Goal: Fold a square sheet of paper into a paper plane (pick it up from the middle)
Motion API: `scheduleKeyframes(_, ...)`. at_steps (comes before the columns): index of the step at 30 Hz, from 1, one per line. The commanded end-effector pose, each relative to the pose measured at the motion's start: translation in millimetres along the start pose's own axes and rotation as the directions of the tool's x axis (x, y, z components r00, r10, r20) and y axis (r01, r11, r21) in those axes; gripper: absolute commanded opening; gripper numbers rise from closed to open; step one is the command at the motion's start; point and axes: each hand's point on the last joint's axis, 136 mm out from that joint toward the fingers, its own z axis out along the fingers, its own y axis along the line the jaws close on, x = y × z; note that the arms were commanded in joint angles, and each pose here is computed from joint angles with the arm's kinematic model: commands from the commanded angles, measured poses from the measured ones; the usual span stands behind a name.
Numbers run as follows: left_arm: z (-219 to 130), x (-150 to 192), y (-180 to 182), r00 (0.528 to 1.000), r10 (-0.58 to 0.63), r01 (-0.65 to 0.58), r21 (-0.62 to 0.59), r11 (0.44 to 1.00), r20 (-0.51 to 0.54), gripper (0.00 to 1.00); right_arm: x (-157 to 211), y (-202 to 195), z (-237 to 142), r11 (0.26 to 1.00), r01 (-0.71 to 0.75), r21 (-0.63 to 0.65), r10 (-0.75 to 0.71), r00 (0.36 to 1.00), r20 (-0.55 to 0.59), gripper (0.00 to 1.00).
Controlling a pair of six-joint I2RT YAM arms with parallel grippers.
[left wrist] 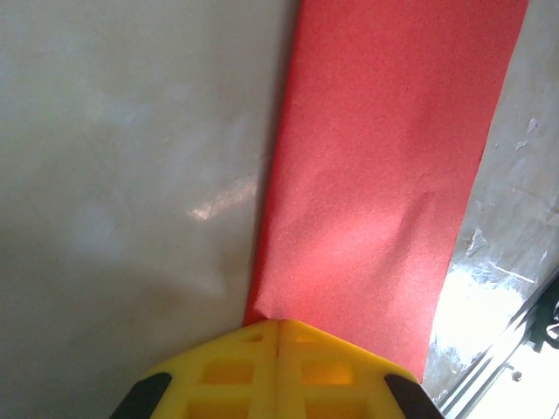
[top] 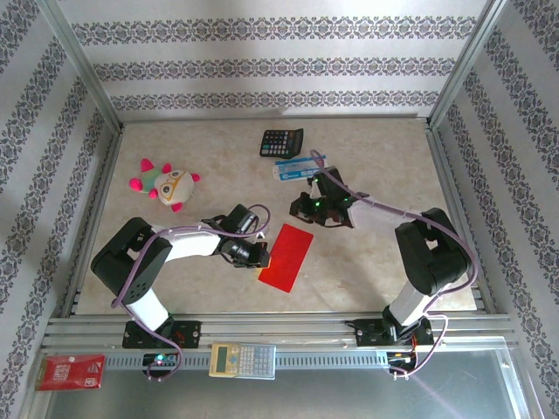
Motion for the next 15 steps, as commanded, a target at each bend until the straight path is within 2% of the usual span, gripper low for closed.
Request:
scheduleKeyframes(1, 9, 65, 72, 0.972, -0.178, 0.125, -0.303, 0.945, -0.153, 0.00, 27, -4, 14, 1.000, -0.023, 0.000, 0.023, 0.999, -0.038, 0.08)
scheduleKeyframes(7, 10, 64, 71, 0.973, -0.179, 0.128, -0.303, 0.944, -0.148, 0.00, 50, -5, 44, 1.000, -0.023, -0.009, 0.022, 0.995, -0.095, 0.08)
scheduleKeyframes(15, 7, 57, 63, 0.978, -0.158, 0.112, -0.294, 0.949, -0.136, 0.00, 59, -30, 58, 0.999, -0.023, 0.046, 0.029, 0.991, -0.131, 0.07)
